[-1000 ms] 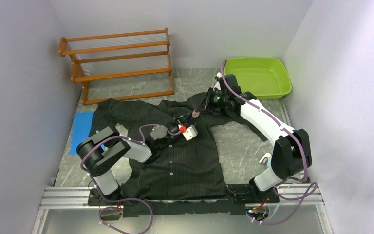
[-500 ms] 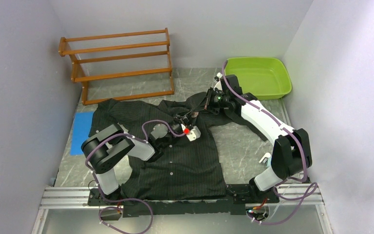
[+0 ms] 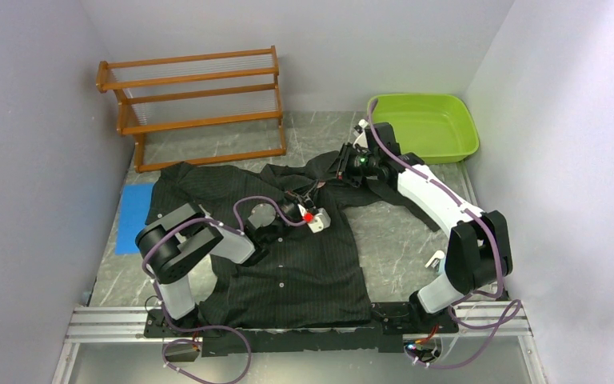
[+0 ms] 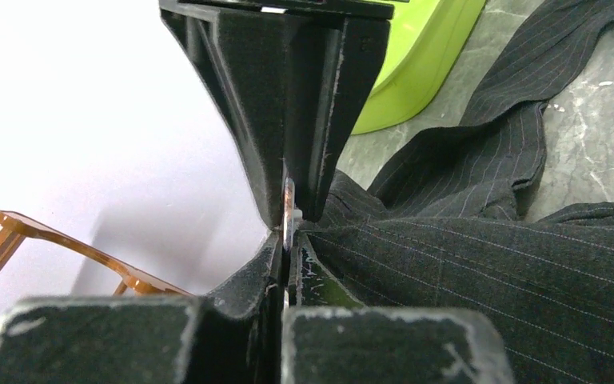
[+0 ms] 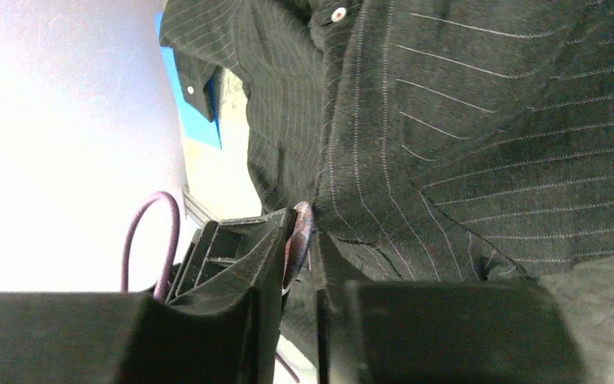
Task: Pin the brooch onto the clothing
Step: Pin the brooch to the clothes.
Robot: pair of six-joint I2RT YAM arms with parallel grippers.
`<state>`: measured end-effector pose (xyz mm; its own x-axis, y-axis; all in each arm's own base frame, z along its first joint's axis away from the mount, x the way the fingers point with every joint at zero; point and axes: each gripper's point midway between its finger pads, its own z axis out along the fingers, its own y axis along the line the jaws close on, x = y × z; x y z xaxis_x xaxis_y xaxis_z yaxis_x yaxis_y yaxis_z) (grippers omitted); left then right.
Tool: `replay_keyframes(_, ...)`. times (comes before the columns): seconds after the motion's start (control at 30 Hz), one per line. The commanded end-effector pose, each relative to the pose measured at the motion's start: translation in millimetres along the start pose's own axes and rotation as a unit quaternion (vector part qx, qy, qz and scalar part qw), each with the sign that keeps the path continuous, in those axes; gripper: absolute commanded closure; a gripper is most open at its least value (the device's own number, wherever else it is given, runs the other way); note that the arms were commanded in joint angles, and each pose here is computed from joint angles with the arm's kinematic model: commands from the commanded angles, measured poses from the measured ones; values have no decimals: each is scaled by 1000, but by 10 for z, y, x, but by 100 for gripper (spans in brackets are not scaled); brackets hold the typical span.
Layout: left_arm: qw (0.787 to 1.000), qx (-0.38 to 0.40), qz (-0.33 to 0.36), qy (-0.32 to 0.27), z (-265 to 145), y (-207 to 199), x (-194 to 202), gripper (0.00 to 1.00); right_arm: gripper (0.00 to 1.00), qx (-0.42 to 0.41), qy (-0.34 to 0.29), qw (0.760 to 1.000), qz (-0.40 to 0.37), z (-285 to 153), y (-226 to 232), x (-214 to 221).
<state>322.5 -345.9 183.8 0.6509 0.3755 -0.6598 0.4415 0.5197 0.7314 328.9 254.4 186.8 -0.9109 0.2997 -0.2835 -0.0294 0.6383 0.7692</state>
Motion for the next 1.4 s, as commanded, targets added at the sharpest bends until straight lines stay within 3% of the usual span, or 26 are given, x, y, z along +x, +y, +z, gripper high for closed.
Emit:
replay_keyframes(0.0, 999, -36, -2, -30, -24, 234, -226, 97, 68, -64, 3, 997, -44, -15, 223, -25)
replay_keyframes(0.17, 999, -13, -51, -1, -60, 233, -236, 97, 24, -79, -9, 994, -80, -82, 297, -65)
replay_keyframes(0.27, 992, 1, -115, 52, -72, 271, -202, 97, 8, -57, -38, 992, -107, -163, 270, -135)
replay_keyframes(0.37, 975, 23, -187, 117, -130, 274, -167, 97, 1, -20, -74, 989, -128, -278, 176, -211)
replay_keyframes(0.47, 955, 49, -249, 155, -227, 206, -124, 97, 0, -4, -98, 985, -144, -369, 105, -244)
replay_keyframes(0.57, 920, 8, -334, 204, -295, 282, -13, 97, 0, -5, -113, 981, -156, -422, 87, -253)
replay_keyframes(0.77, 866, 9, -417, 275, -299, 205, 55, 97, 1, -17, -153, 971, -182, -524, 42, -225)
replay_keyframes(1.03, 825, 16, -492, 277, -272, 252, -70, 97, 2, -60, -162, 956, -237, -546, 65, -95)
replay_keyframes(1.37, 778, 80, -568, 257, -354, 251, -203, 97, 16, -156, -172, 930, -287, -558, 312, 17)
